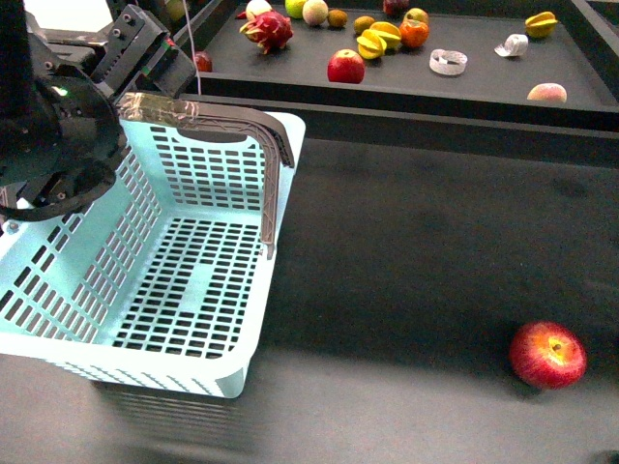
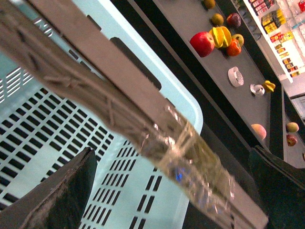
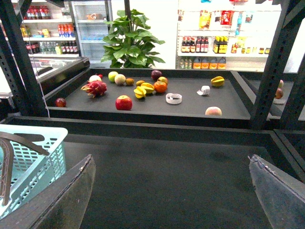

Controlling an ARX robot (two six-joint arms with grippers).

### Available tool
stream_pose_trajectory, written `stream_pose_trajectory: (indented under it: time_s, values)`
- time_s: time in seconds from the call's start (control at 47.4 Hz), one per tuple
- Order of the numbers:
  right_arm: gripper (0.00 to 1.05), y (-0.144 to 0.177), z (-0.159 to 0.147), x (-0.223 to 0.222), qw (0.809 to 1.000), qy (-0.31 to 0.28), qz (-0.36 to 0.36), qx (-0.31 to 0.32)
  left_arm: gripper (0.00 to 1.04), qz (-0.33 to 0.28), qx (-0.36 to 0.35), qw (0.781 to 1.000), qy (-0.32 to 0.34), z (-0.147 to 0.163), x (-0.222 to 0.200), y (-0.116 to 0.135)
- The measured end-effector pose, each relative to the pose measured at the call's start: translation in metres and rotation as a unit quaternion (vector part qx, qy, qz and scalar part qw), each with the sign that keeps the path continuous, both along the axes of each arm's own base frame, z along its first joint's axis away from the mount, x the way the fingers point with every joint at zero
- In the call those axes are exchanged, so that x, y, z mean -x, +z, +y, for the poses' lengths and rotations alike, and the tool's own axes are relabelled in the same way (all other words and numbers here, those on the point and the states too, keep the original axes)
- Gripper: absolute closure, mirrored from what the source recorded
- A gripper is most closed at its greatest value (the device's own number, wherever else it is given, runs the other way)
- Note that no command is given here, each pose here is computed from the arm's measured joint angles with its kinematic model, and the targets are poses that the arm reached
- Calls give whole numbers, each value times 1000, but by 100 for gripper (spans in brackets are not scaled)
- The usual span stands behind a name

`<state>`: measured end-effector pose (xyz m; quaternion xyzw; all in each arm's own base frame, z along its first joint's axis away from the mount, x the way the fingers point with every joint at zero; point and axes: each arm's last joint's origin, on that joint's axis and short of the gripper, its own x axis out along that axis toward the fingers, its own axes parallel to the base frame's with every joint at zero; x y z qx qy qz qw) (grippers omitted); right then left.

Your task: Pick mango with right arm and hold basket with left

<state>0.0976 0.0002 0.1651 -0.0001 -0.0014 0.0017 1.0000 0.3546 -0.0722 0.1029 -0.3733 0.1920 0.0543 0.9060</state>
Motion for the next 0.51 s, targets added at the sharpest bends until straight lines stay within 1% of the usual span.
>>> stream_pose_trajectory:
  time_s: [0.169,0.338,0.507]
  values:
    - [8,0,0,0,1000,0,0,0,6,-1,14,1000,18,0,-34,-8]
    - [8,0,0,0,1000,0,0,0,7,0,19,999,30,1,-55,-12]
    - [8,0,0,0,1000,0,0,0,34,14,20,999,31,-1,-61,-17]
